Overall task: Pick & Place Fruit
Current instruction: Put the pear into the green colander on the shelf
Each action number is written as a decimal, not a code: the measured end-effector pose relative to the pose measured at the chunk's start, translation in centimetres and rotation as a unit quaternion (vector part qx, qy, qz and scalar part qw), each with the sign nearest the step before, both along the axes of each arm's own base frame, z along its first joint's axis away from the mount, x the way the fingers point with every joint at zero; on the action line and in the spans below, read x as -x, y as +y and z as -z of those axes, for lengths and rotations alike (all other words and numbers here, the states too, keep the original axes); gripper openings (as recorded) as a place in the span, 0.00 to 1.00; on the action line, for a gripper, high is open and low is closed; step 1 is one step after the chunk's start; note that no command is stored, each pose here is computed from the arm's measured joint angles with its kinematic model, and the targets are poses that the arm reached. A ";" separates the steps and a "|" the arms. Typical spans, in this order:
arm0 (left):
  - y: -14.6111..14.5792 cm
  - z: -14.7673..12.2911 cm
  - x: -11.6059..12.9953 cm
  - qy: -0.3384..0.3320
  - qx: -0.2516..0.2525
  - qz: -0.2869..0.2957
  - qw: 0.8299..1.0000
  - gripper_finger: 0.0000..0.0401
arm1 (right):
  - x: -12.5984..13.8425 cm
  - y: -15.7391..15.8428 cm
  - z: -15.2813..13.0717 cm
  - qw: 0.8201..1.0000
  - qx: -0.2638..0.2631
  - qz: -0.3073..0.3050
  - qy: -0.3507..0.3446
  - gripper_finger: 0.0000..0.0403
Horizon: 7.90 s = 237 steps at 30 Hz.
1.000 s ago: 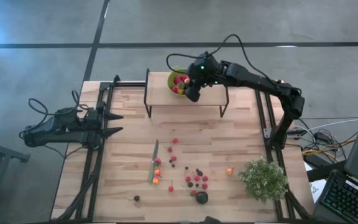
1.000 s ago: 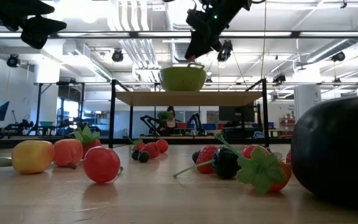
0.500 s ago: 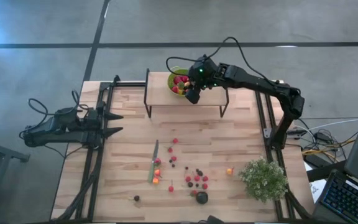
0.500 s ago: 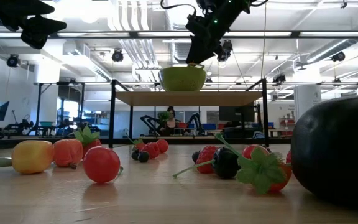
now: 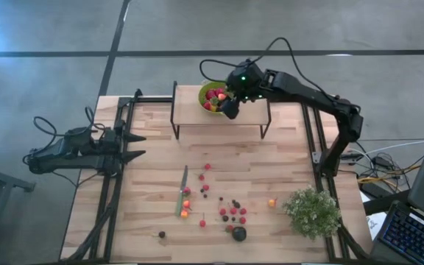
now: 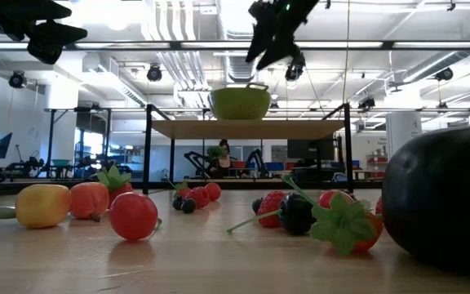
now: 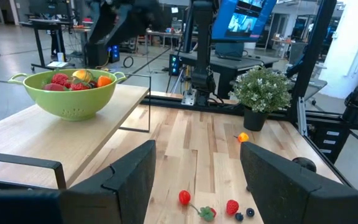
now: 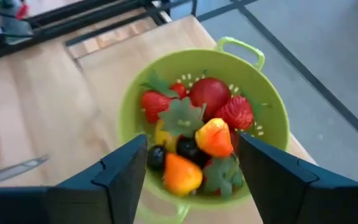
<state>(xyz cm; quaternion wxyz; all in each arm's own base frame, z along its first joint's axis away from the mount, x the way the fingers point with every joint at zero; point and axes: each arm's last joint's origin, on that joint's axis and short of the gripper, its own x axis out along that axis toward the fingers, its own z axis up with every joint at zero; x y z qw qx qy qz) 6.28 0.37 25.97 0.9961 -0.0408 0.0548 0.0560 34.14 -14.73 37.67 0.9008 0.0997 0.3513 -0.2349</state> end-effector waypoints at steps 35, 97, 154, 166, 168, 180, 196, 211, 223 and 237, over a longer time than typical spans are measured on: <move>0.0 0.0 0.0 0.000 0.000 0.000 1.000 0.60 | 3.5 22.5 4.3 0.935 -0.111 -0.135 0.310 0.37; 0.0 0.0 0.0 0.000 0.000 0.000 1.000 0.60 | 10.4 28.7 23.2 0.891 -0.153 -0.133 0.406 0.60; 0.0 0.0 0.0 0.000 0.000 0.000 1.000 0.60 | 8.2 28.8 21.8 0.906 -0.134 -0.218 0.338 0.25; 0.0 0.0 0.0 0.000 0.000 0.000 1.000 0.60 | 2.8 27.9 14.8 0.923 -0.080 -0.305 0.221 0.25; 0.0 0.0 0.0 0.000 0.000 0.000 1.000 0.60 | 2.1 27.5 13.2 0.923 -0.069 -0.320 0.202 0.25; 0.0 0.0 0.0 0.000 0.000 0.000 1.000 0.60 | -0.4 22.8 2.8 0.938 0.080 -0.312 0.129 0.25; 0.0 0.0 0.0 0.000 0.000 0.000 1.000 0.60 | -0.8 12.8 -4.1 0.977 0.103 -0.186 0.032 0.25; 0.0 0.0 0.0 0.000 0.000 0.000 1.000 0.60 | -0.6 5.5 -1.0 0.992 0.074 -0.077 0.060 0.26; 0.0 0.0 0.0 0.000 0.000 0.000 1.000 0.60 | -0.2 1.5 0.9 0.997 0.065 -0.010 0.045 0.24; 0.0 0.0 0.0 0.000 0.000 0.000 1.000 0.60 | 0.0 -0.6 3.3 0.997 0.054 0.028 0.040 0.24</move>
